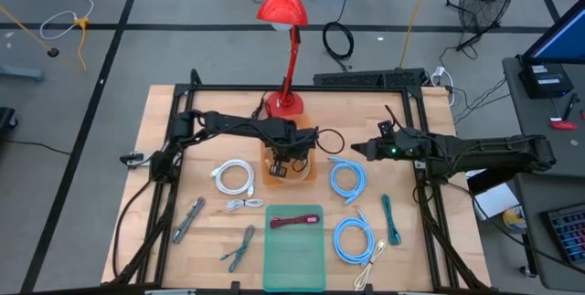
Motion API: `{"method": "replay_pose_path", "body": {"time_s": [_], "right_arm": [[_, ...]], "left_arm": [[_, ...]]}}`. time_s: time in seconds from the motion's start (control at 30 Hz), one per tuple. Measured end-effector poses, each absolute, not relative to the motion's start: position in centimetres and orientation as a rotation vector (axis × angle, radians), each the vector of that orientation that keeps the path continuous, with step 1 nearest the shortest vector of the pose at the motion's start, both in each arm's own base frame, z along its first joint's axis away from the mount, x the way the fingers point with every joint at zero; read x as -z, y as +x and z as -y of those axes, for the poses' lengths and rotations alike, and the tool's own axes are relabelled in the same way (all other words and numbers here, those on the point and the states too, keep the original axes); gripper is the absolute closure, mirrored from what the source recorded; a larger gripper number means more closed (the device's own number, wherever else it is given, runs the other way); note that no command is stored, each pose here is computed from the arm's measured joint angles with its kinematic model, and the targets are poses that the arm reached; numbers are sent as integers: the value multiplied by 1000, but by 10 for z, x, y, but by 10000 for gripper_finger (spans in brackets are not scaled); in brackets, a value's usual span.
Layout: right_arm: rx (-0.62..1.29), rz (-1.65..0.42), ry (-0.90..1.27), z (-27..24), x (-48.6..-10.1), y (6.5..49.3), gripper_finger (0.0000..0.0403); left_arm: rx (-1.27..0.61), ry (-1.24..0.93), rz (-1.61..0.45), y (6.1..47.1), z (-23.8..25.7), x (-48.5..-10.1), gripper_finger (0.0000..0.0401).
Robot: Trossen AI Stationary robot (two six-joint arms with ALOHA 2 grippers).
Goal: Sort cables
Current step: Put the brown video cable into the orange bin
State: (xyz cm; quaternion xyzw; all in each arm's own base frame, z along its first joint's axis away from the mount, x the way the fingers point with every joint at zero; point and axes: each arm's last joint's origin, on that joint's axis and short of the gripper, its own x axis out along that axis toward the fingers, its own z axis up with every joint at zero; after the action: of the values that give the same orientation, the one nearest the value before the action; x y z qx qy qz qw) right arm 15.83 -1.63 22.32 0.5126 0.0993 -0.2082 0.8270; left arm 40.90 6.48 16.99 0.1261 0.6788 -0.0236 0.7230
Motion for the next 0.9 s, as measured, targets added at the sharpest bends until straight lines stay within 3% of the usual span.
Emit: {"method": "replay_pose_path", "body": {"time_s": [0.3,0.73,0.9], "right_arm": [[446,-208,1093,16,-223,158,373],[445,-208,1093,16,-223,158,373],[445,-209,1093,16,-223,158,373]], "left_arm": [[27,282,-1461,416,-68,-187,395],[23,218,-1482,412,-73,-187,351],[21,194,-1479,412,-73,-187,317]]}}
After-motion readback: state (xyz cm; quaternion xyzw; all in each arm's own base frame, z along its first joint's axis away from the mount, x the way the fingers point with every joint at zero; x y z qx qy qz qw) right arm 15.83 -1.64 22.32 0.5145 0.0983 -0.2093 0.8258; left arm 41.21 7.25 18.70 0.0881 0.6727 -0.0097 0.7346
